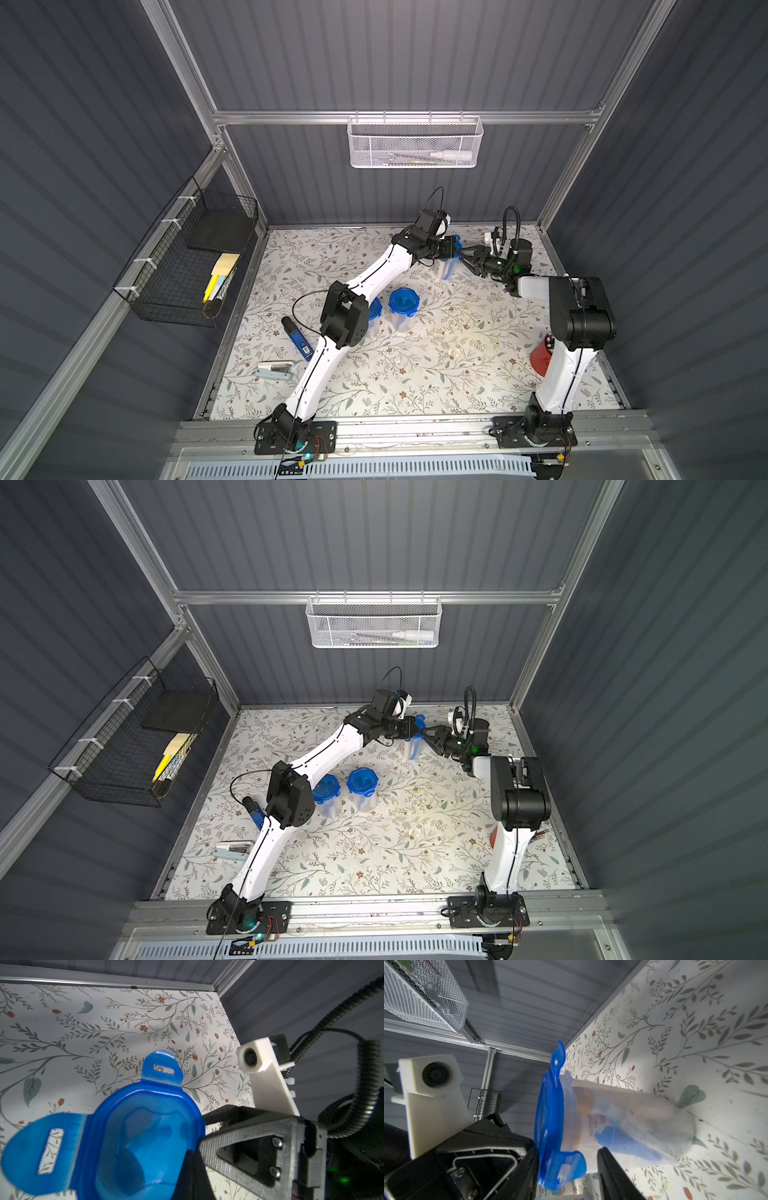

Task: Take out toiletry kits
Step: Unfasten the latch on the container.

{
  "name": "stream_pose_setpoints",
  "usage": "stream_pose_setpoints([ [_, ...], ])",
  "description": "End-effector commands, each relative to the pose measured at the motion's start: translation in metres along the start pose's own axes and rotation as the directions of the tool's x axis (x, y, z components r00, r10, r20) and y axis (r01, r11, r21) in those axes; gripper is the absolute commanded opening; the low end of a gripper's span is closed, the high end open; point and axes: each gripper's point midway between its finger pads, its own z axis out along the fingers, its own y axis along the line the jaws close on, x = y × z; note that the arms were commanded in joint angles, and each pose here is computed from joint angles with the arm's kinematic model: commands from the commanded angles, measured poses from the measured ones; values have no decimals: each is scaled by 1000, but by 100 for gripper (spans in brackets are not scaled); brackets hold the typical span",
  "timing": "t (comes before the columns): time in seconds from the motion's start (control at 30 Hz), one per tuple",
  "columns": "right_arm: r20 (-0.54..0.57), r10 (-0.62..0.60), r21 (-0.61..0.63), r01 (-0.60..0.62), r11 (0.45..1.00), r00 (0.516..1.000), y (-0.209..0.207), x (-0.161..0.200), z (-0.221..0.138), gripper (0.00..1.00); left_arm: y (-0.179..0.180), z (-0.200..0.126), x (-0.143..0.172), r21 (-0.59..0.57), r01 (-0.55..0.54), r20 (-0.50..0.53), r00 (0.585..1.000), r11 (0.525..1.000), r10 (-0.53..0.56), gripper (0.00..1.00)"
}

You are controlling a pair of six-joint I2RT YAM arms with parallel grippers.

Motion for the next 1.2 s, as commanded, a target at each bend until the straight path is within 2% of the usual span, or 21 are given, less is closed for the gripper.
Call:
stream_pose_setpoints([
  [0.0, 6, -40, -85, 40, 996, 999, 14, -2, -1, 48, 33, 21, 31, -72, 45, -88, 995, 996, -51, 0],
  [0.37, 54, -36, -280, 50, 959, 998, 35, -3, -6, 46, 47, 29, 39, -96, 76, -106, 991, 993, -86, 0],
  [0.93, 53, -40, -291, 54, 955, 998, 44, 3, -12, 40, 80, 32, 46, -171, 123, -117, 983, 978, -144, 0],
  [1.17, 55, -47, -294, 61, 954, 997, 49, 6, -16, 36, 91, 38, 64, -197, 138, -157, 973, 971, -170, 0],
])
